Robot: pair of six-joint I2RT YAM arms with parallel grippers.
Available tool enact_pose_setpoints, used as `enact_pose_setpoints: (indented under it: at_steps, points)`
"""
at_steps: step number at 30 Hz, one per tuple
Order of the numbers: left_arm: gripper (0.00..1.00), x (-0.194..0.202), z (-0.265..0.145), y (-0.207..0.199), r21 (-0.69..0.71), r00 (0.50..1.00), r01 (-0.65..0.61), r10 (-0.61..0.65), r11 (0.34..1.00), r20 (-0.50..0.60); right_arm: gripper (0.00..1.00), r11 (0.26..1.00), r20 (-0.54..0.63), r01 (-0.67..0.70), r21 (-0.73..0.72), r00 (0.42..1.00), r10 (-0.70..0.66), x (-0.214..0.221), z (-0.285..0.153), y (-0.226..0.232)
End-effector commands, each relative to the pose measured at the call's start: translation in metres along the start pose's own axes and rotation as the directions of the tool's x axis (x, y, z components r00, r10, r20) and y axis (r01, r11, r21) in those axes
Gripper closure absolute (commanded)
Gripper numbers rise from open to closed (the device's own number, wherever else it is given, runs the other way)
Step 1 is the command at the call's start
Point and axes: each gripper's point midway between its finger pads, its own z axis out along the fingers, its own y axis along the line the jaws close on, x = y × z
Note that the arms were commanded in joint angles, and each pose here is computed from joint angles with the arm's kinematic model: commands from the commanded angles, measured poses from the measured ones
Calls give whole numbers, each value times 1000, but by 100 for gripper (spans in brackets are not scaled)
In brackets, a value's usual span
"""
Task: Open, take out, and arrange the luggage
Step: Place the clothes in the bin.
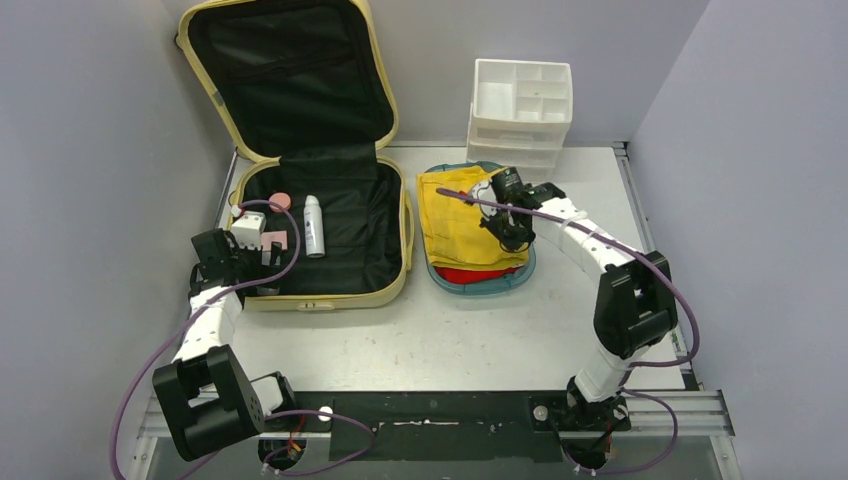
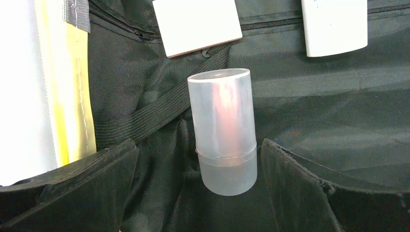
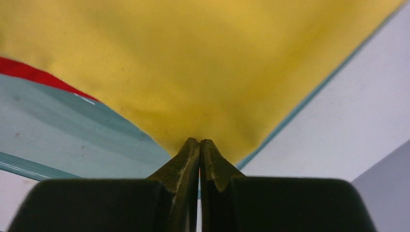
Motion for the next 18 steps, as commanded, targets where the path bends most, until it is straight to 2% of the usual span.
enact_pose_setpoints:
  at_steps: [1, 6, 9, 12, 14, 18]
  points:
    - [3, 10, -4, 10, -44, 999, 31, -33, 999, -26, 98, 998, -161, 30, -59, 986, -39, 49, 24, 22]
    - [3, 10, -3, 10, -40, 999, 33, -34, 999, -30, 98, 998, -276, 28, -53, 960, -41, 78, 38, 26]
    - [3, 10, -2, 10, -37, 999, 35, -36, 999, -31, 98, 999, -242, 29, -30, 970, -35, 65, 34, 18]
    - [3, 9, -3, 10, -40, 999, 34, -35, 999, -28, 98, 1000, -123, 24, 1, 992, -24, 23, 12, 3]
    - [3, 9, -4, 11, -44, 999, 35, -37, 998, -26, 98, 1000, 0, 20, -13, 1000, -20, -12, -9, -1]
    - [3, 10, -4, 11, -44, 999, 37, -39, 998, -28, 98, 994, 258, 5, -113, 966, 24, -78, -49, 8]
